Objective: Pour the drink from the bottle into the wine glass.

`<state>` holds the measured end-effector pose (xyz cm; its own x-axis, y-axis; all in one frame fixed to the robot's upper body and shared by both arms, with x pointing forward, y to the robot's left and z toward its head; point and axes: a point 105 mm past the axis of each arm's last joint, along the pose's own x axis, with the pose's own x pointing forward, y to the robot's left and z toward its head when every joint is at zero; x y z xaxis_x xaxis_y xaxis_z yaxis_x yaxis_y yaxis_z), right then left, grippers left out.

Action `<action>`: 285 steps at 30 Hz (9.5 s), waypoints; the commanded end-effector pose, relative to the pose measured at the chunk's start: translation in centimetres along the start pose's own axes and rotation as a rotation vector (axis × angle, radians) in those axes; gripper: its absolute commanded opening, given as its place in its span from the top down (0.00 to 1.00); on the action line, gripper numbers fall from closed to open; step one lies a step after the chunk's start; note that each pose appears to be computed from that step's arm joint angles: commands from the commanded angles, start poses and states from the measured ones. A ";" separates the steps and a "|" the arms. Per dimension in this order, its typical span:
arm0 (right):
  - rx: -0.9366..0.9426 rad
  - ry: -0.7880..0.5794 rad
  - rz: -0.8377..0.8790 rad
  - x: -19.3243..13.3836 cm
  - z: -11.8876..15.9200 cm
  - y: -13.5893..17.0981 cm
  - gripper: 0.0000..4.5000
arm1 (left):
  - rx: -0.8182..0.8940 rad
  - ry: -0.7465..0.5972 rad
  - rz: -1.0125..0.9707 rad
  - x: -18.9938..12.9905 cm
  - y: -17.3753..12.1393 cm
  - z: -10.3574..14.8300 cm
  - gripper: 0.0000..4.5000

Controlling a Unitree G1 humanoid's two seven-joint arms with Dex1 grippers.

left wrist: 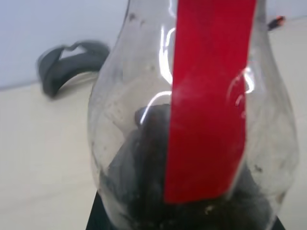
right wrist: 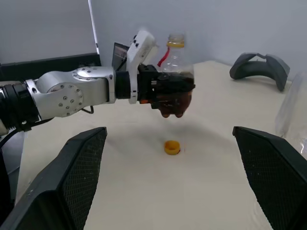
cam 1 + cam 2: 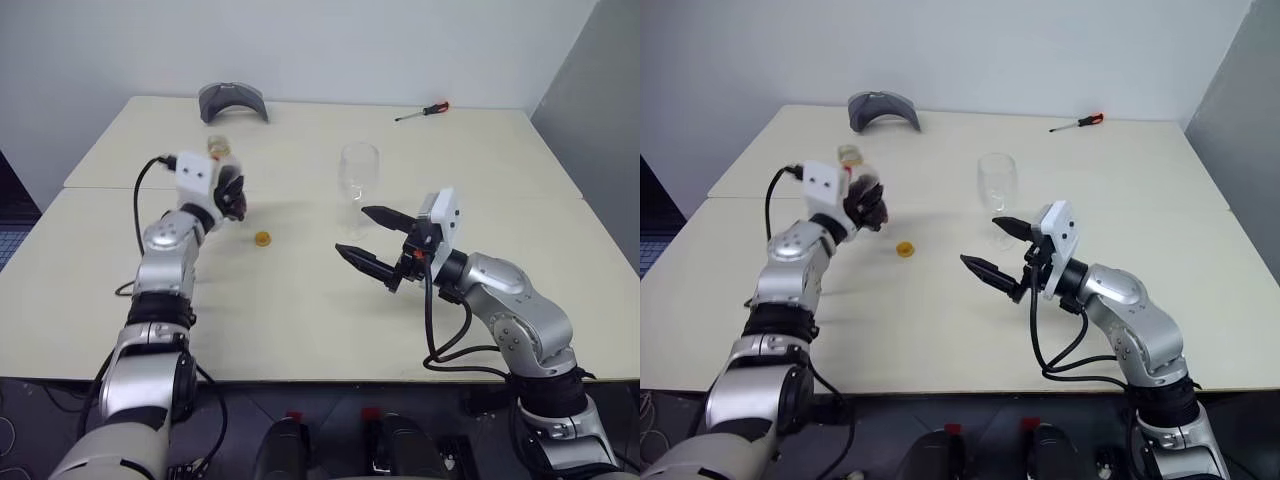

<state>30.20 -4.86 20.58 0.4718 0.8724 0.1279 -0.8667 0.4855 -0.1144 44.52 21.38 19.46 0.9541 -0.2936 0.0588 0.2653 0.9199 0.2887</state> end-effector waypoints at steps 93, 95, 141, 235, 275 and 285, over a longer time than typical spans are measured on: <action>-0.219 -0.093 -0.245 1.4 5.9 -6.6 0.00 | 1.286 -0.200 -0.195 6.1 -6.7 14.6 0.76; -0.218 -0.092 -0.245 1.3 5.9 -6.5 0.00 | 1.288 -0.198 -0.198 6.1 -6.7 14.5 0.76; -0.175 -0.074 -0.235 1.4 5.1 -5.7 0.00 | 1.383 -0.161 -0.154 6.1 -5.6 14.7 0.76; -0.167 -0.062 -0.244 1.1 4.7 -5.9 0.00 | 1.472 -0.157 -0.127 6.0 -5.0 15.2 0.76; -0.170 -0.057 -0.253 0.9 4.6 -6.0 0.00 | 0.856 -0.109 -0.267 6.4 -6.7 13.3 0.76; -0.166 -0.060 -0.221 1.1 4.7 -5.6 0.00 | 0.571 -0.127 -0.297 6.1 -6.5 13.0 0.76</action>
<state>35.56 -6.80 24.66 0.6575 0.7314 0.1810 -0.6993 0.6818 -0.2146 47.14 10.40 28.69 0.8308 -0.5529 -0.0631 0.3830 0.4859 0.7856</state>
